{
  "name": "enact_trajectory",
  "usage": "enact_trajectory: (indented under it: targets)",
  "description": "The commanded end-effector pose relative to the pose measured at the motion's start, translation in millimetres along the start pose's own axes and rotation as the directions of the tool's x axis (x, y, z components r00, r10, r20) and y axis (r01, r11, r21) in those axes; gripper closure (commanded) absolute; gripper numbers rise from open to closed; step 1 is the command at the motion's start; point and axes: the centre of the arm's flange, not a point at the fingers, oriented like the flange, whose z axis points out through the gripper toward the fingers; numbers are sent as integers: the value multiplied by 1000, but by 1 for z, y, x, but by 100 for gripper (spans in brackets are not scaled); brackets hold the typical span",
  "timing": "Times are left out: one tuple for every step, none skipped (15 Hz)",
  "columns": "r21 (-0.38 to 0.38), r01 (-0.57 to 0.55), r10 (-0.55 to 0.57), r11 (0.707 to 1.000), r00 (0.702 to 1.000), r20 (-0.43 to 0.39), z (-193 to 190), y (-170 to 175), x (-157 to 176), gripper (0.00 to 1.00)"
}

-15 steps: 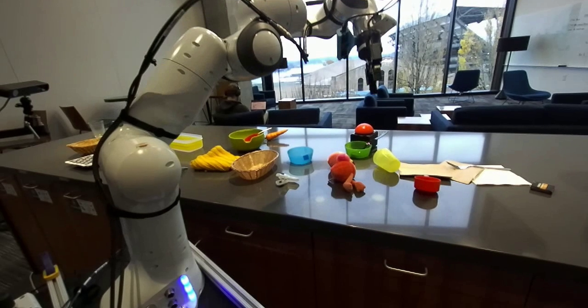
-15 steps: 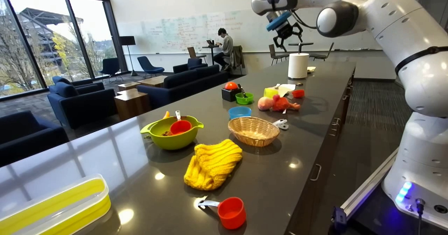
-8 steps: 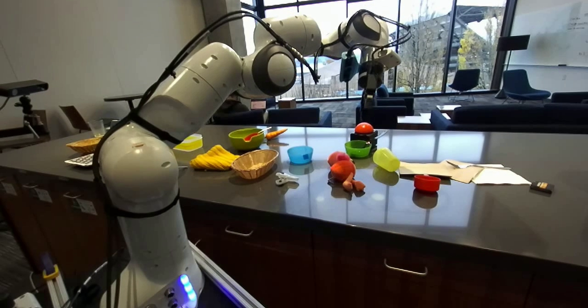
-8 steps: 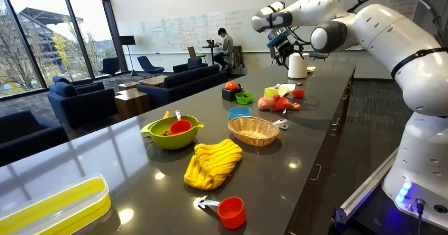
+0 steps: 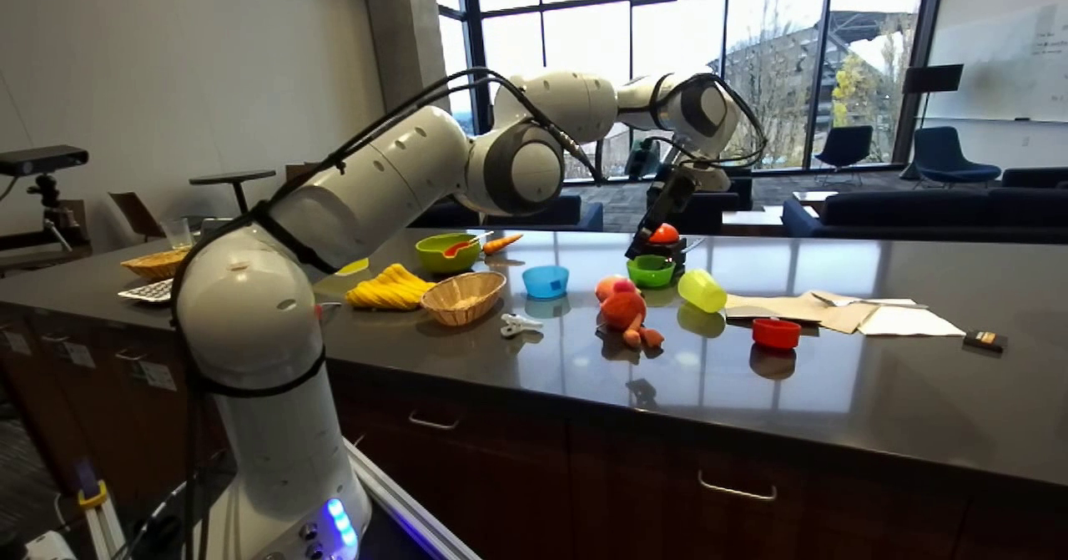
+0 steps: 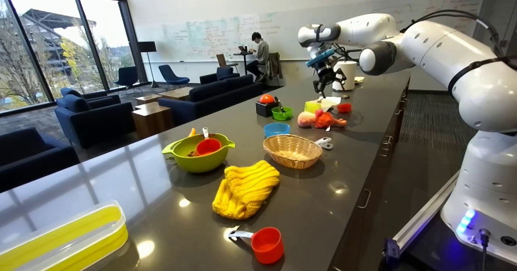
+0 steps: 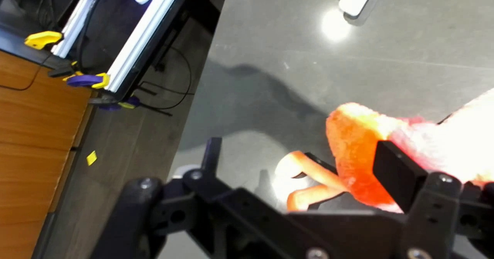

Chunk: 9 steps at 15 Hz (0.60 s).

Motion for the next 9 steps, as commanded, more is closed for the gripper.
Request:
enact_trajectory:
  targets:
    - [188,-43,43,981,999,0,-66,-16,40,0]
    - [214,-57,72,975,996,-61,-74,-10,44,0]
    - [230,-72,101,971,988,-115,-83,-4,48,0]
    - [254,-80,124,964,979,-163,-92,0,52,0]
    - [272,-87,147,958,966,-210,-103,5,51,0]
    - [296,-91,172,951,950,-259,-114,9,49,0]
    - [328,-90,196,940,931,-307,-124,11,44,0]
    - [354,-91,222,931,909,-352,-135,15,37,0]
    - [377,-96,253,921,884,-393,-146,18,31,0]
